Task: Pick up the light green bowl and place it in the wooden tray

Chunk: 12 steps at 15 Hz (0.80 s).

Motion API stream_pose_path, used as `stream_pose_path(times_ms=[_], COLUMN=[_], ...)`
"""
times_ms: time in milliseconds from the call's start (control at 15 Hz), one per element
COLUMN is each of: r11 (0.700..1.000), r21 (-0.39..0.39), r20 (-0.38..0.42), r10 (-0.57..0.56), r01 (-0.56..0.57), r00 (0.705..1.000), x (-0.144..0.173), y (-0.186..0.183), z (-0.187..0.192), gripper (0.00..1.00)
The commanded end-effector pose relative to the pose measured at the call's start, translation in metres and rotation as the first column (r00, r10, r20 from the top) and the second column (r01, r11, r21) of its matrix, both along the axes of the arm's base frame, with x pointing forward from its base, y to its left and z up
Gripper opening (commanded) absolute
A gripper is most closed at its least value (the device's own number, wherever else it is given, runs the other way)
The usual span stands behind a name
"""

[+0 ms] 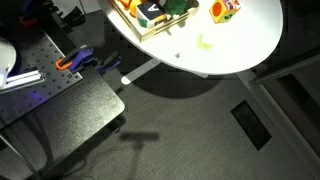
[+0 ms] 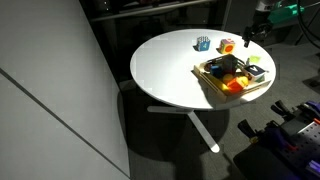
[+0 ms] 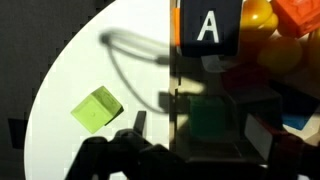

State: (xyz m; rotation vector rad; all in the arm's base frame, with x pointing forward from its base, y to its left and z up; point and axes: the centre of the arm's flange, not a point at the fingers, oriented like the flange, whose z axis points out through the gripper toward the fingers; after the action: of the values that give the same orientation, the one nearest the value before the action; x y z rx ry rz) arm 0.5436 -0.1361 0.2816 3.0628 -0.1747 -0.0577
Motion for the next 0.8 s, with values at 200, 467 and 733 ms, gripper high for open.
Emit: stream_pose_path(times_ms=[200, 467, 733], r11=[0.996, 0.993, 0.993], r21=[-0.090, -0.117, -0.094], r20=[0.048, 0.060, 0.066], r10=[0.017, -0.005, -0.060], r01=[-0.012, 0.012, 0.066], r00=[0.999, 0.998, 0.996], x=[0.023, 0.027, 0.030], y=[-0.042, -0.065, -0.085], z=[-0.039, -0.058, -0.069], gripper=[1.00, 1.00, 1.00])
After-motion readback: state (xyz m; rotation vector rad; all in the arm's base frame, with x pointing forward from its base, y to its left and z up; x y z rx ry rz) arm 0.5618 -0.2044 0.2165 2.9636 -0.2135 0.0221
